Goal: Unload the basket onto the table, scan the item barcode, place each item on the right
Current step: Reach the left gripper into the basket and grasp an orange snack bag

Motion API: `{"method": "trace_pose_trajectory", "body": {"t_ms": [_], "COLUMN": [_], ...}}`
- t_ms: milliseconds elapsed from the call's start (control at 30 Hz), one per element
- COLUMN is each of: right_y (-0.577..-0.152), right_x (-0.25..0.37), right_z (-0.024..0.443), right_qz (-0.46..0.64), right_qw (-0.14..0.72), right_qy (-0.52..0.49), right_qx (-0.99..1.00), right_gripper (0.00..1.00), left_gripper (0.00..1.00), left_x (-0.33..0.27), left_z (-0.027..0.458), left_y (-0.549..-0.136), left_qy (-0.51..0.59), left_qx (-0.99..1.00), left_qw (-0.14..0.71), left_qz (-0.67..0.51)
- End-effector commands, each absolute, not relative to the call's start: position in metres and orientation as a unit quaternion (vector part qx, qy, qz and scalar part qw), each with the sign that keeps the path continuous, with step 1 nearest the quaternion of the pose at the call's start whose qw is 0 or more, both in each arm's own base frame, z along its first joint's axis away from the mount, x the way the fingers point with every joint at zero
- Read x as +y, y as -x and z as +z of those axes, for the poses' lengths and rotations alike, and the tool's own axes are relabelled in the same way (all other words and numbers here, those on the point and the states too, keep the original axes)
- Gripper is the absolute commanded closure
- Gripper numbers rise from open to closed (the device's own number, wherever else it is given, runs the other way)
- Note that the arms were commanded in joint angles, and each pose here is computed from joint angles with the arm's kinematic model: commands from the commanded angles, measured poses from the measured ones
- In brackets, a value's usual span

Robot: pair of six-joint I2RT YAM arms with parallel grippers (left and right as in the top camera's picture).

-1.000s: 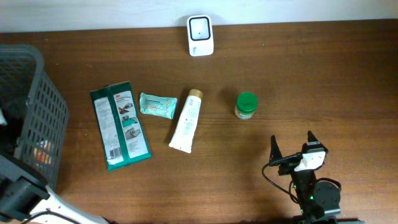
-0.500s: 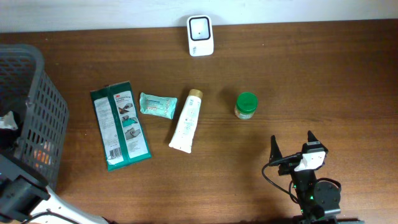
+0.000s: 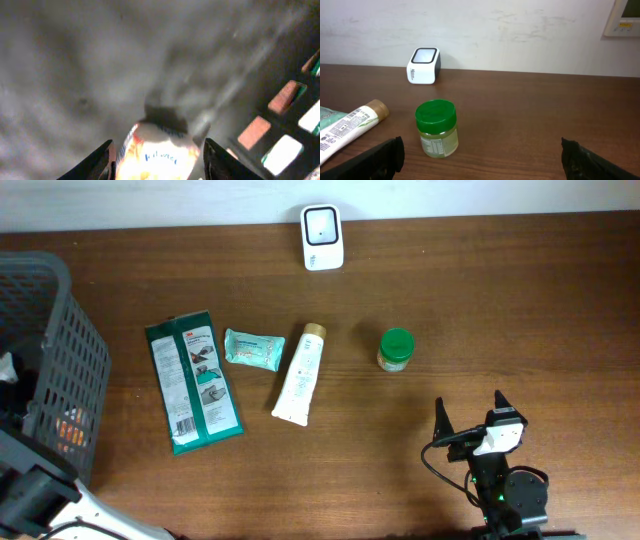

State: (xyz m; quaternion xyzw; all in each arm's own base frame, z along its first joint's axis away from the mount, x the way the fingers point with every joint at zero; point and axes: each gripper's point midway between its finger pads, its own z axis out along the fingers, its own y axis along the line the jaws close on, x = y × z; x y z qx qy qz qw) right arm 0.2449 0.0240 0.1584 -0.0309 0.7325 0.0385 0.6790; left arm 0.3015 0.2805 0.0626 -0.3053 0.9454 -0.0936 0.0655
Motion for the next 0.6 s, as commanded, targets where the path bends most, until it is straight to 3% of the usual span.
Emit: {"method": "trace_pose_trajectory", "body": {"t_ms": [0, 267, 333, 467, 567], "right_y": [-0.245, -0.245, -0.245, -0.245, -0.245], "right_x": [0.025, 0.025, 0.025, 0.025, 0.025], "right_z": [0.155, 0.155, 0.155, 0.155, 0.155], "right_qz": [0.036, 0.036, 0.036, 0.036, 0.036], "right_qw": [0.677, 0.677, 0.677, 0.677, 0.678], "right_qy": [0.034, 0.034, 0.034, 0.034, 0.034], "right_qx": [0.734, 0.734, 0.734, 0.734, 0.734], "right_gripper": [0.02, 0.02, 0.02, 0.02, 0.02], "left_gripper": [0.48, 0.52, 0.64, 1.0, 1.0], "left_x": [0.278, 0.268, 0.268, 0.271, 0.273], "left_z": [0.068, 0.03, 0.028, 0.028, 0.032], "left_y": [-0.293, -0.271, -0.271, -0.274, -0.275], "left_qy": [0.302, 0.297, 0.297, 0.297, 0.297], "left_qx": [0.949, 0.954, 0.954, 0.954, 0.954], "left_qw": [0.049, -0.001, 0.001, 0.006, 0.008], "left_qz": [-0.071, -0.043, -0.042, -0.038, -0.036]}}
